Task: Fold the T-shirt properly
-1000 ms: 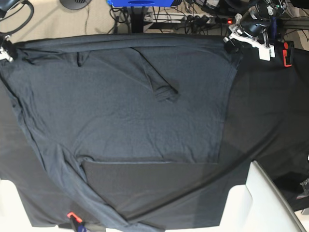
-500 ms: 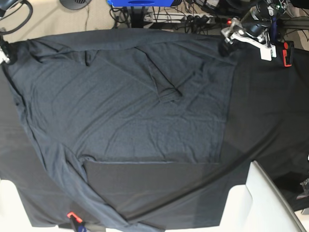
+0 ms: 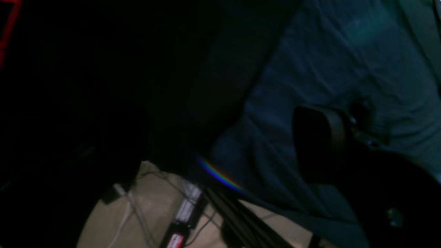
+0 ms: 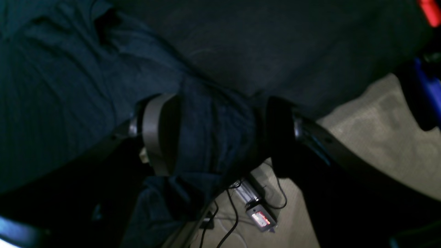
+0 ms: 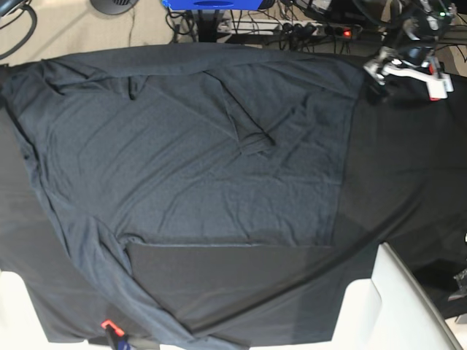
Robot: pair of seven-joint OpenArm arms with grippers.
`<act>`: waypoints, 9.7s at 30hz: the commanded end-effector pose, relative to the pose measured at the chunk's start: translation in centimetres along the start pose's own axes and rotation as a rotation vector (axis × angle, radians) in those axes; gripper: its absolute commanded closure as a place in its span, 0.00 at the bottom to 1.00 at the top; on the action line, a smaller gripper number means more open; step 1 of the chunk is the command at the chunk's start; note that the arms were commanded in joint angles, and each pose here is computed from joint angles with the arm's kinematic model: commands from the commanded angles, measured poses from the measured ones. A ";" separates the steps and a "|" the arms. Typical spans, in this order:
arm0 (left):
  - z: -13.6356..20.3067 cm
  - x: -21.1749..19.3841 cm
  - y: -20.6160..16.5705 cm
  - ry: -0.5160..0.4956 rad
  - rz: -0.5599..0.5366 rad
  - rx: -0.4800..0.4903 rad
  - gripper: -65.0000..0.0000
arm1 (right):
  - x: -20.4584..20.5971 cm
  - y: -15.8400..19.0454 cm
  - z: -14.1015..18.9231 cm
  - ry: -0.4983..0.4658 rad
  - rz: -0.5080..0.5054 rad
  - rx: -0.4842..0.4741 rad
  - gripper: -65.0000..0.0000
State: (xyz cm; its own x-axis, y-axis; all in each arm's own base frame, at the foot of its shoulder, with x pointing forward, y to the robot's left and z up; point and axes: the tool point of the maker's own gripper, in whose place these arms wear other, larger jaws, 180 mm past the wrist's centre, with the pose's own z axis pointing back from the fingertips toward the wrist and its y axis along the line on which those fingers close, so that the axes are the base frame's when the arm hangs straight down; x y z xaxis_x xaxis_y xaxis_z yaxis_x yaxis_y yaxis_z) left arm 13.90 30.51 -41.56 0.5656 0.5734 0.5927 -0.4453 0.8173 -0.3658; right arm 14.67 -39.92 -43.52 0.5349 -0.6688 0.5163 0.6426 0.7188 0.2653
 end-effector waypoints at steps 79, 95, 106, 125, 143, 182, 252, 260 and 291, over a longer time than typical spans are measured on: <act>0.9 3.4 -1.5 -0.098 -0.058 -0.028 1.00 | 8.3 12.3 -9.2 -0.050 0.302 0.159 1.00; 0.1 2.7 -1.0 -0.077 -0.028 -0.027 1.00 | 1.5 14.4 -9.3 0.084 0.308 0.207 1.00; -0.3 3.2 -1.2 -0.091 -0.021 -0.035 1.00 | 1.9 12.3 -11.1 0.088 0.366 0.104 1.00; -0.4 3.3 -1.4 -0.093 -0.018 -0.039 1.00 | 5.7 10.3 -11.5 0.043 0.342 0.058 1.00; -0.3 3.1 -1.4 -0.089 -0.017 -0.038 1.00 | 9.4 10.3 -11.3 -0.120 0.419 -0.032 1.00; 0.7 3.6 0.4 -0.113 0.001 0.010 1.00 | 8.9 16.1 -15.3 -0.159 0.596 0.053 1.00; 1.0 4.3 1.0 -0.102 -0.046 0.019 1.00 | 1.3 17.2 -12.7 0.164 0.544 0.056 1.00; -2.5 7.5 -4.5 -0.076 -0.218 -0.132 1.00 | 1.4 17.3 -12.6 0.159 0.544 0.057 1.00; -16.6 5.4 -8.8 0.255 -0.193 -0.182 0.50 | 1.2 17.1 -12.6 0.163 0.545 0.055 1.00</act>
State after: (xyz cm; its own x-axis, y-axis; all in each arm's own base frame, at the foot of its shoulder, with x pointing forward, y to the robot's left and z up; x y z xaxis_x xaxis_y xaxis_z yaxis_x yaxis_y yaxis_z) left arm 32.07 26.85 -47.51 0.7930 0.3929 0.4657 -0.1996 0.8897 -0.4107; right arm 32.55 -30.06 -49.47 0.8674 -0.2241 0.4443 0.2239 0.9731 0.0536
